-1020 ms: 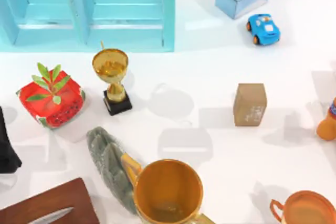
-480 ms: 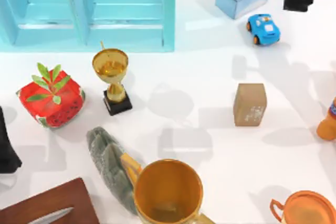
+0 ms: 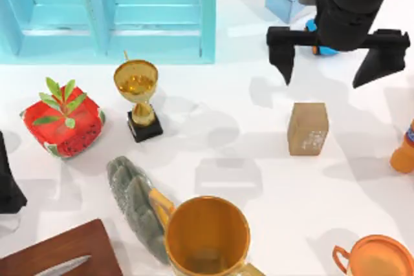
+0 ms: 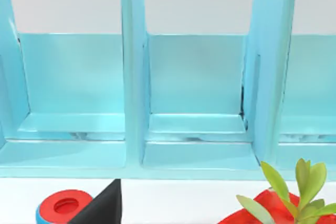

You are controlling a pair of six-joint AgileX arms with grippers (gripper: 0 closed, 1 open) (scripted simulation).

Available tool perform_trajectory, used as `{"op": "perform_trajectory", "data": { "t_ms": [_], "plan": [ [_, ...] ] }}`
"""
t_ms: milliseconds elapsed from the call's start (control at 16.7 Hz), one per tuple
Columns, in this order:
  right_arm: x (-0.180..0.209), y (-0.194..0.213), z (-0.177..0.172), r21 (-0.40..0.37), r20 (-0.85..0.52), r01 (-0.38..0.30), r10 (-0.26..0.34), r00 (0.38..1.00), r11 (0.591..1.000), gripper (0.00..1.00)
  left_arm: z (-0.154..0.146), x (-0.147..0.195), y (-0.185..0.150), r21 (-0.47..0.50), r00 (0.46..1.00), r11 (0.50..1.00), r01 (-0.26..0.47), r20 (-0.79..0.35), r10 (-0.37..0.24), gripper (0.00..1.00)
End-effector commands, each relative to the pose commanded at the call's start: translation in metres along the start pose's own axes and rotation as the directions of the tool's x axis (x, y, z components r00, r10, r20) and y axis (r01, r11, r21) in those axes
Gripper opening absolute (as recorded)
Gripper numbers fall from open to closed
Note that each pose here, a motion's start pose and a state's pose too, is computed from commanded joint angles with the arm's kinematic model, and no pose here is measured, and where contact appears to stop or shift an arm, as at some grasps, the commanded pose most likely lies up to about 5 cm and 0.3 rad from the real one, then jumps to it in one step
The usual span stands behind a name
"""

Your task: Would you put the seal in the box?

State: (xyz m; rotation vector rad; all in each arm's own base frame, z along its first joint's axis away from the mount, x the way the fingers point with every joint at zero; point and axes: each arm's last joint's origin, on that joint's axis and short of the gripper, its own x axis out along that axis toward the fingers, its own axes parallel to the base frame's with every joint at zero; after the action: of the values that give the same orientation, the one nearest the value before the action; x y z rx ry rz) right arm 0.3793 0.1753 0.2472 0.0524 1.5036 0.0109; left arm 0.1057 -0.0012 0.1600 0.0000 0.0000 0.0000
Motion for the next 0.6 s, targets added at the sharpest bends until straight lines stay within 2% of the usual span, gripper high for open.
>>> {"op": "perform_trajectory", "data": {
  "t_ms": [180,600],
  "plan": [
    [0.016,0.005,0.002,-0.018,-0.068,0.036,-0.037,0.997,0.999,1.0,0.0,0.0,0.0,0.0,1.0,1.0,0.0,0.0,0.0,1.0],
    [0.021,0.004,0.003,-0.016,-0.07,0.036,-0.037,0.997,0.999,1.0,0.0,0.0,0.0,0.0,1.0,1.0,0.0,0.0,0.0,1.0]
  ]
}}
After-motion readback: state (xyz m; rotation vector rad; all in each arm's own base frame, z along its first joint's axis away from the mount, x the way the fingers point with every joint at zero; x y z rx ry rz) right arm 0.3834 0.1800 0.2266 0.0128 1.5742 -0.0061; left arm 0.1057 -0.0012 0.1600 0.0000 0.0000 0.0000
